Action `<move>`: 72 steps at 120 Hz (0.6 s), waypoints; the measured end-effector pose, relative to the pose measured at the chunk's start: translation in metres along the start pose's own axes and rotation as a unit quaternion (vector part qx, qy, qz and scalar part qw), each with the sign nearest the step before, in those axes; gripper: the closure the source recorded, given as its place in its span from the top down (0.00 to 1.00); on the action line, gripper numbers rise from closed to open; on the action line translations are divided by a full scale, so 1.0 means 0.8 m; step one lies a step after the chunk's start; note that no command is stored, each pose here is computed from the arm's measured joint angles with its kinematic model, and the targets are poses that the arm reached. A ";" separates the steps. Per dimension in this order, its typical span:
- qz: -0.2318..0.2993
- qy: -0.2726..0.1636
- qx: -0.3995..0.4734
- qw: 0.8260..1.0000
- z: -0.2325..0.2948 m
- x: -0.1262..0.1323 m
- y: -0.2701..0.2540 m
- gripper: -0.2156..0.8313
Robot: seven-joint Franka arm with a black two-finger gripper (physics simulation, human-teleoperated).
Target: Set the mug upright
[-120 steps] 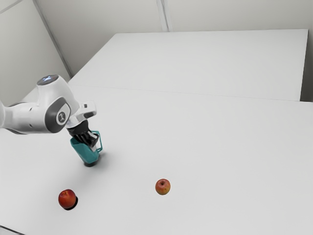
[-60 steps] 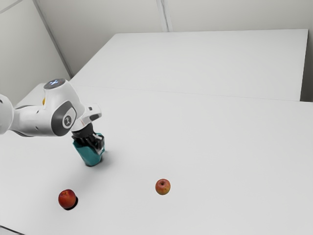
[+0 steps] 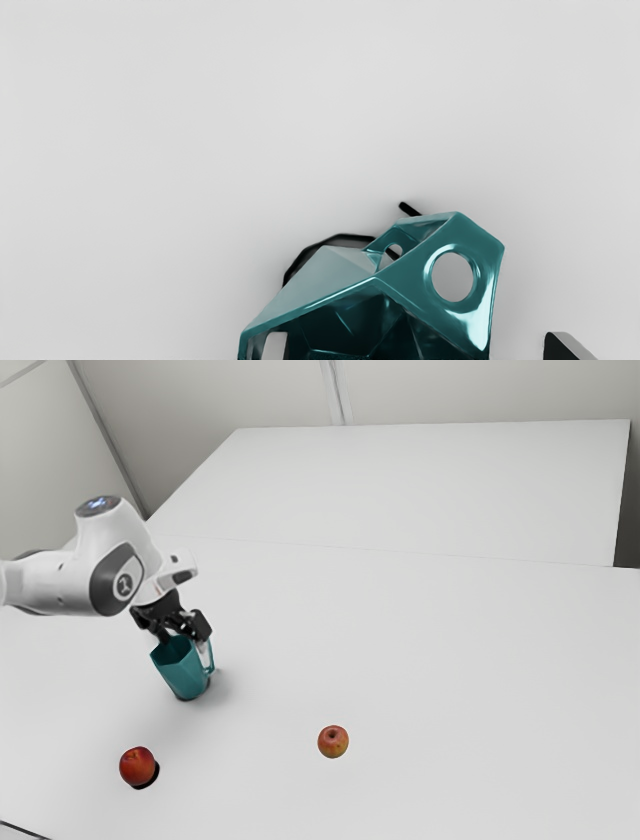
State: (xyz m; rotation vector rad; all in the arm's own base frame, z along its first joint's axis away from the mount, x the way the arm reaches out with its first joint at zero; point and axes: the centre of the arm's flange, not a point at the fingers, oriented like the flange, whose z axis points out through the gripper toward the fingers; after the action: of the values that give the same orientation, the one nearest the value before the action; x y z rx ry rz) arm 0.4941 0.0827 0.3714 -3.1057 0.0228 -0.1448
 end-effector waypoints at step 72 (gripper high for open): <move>0.018 0.054 0.033 0.998 -0.252 0.085 -0.012 0.79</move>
State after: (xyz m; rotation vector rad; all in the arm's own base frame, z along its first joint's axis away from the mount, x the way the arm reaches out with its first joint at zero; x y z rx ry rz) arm 0.5427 0.0849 0.5790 -3.0271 0.0740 -0.3044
